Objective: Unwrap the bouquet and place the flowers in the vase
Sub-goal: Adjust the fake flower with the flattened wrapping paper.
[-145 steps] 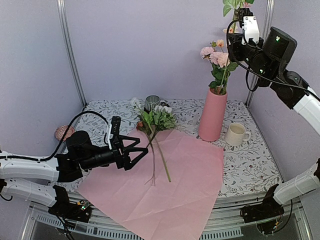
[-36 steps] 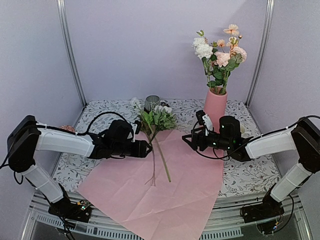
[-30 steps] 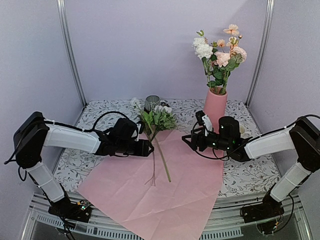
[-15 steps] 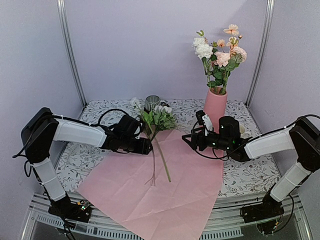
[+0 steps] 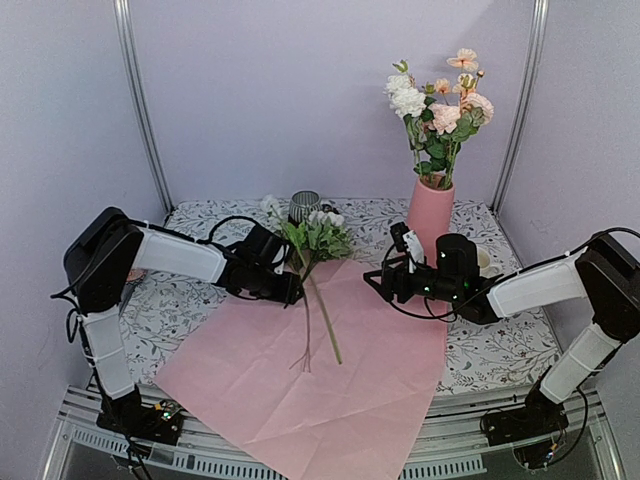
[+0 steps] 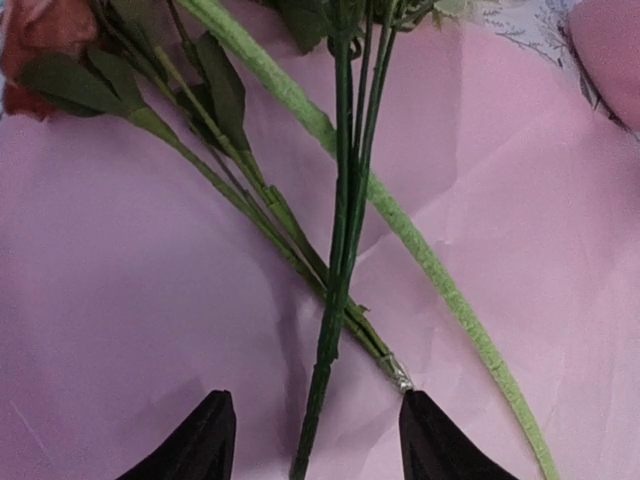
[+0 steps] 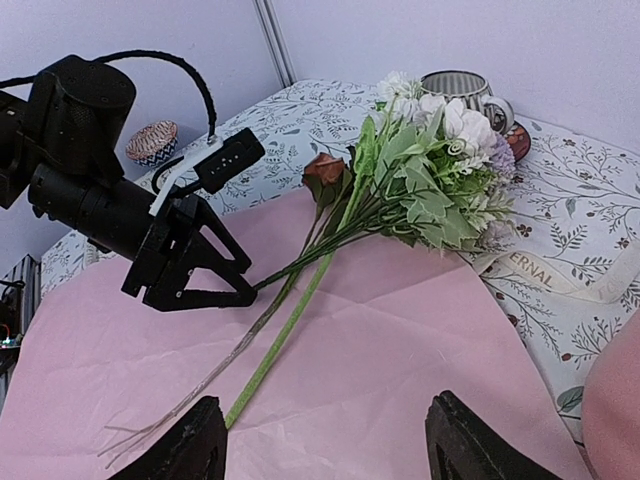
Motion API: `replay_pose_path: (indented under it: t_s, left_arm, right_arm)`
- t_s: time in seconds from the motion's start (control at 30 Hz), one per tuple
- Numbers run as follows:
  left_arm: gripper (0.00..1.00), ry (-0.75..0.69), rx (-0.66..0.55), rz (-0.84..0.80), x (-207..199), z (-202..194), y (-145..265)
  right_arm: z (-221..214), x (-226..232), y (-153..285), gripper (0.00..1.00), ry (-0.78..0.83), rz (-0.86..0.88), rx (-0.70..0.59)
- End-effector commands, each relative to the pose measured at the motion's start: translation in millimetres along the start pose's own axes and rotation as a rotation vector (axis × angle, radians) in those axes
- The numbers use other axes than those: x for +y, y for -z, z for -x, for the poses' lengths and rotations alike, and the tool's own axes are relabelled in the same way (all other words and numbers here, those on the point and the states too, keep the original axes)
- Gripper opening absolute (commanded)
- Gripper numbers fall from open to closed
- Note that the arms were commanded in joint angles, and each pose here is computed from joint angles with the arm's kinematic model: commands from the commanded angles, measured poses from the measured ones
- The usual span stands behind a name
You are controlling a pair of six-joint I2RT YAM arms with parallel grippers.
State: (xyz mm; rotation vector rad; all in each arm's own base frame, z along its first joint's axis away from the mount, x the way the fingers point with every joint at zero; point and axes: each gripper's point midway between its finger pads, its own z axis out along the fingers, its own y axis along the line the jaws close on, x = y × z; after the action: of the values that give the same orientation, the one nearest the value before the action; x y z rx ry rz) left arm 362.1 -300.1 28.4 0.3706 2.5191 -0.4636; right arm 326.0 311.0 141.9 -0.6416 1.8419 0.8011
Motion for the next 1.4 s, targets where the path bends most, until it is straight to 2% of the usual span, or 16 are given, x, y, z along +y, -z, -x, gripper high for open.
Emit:
replay_pose_path:
  t_s: [0.0, 0.33, 0.6, 0.7, 1.13, 1.37]
  left_arm:
    - [0.56, -0.025, 0.012, 0.017, 2.8, 6.8, -4.0]
    - [0.37, -0.034, 0.071, 0.017, 3.0, -1.7, -24.5]
    - [0.13, -0.022, 0.064, 0.001, -2.2, 4.6, -13.0]
    - [0.09, -0.01, 0.05, -0.007, -5.3, 10.4, -2.9]
    - [0.08, 0.146, -0.065, -0.228, -50.8, 39.1, 48.5]
    - [0.08, 0.286, -0.096, -0.35, -72.1, 39.8, 47.5]
  right_arm:
    - [5.9, 1.0, -4.9, 0.7, 0.007, 0.0, -0.013]
    - [4.2, -0.2, -6.7, 0.71, 0.012, -0.004, -0.005]
    - [2.6, -0.8, -7.9, 0.71, 0.012, -0.007, 0.002]
    - [2.8, -1.0, -8.2, 0.71, 0.012, -0.007, 0.002]
    - [3.1, 0.1, -7.9, 0.71, 0.012, -0.004, 0.003]
    - [4.3, 0.6, -7.6, 0.71, 0.013, -0.002, 0.0]
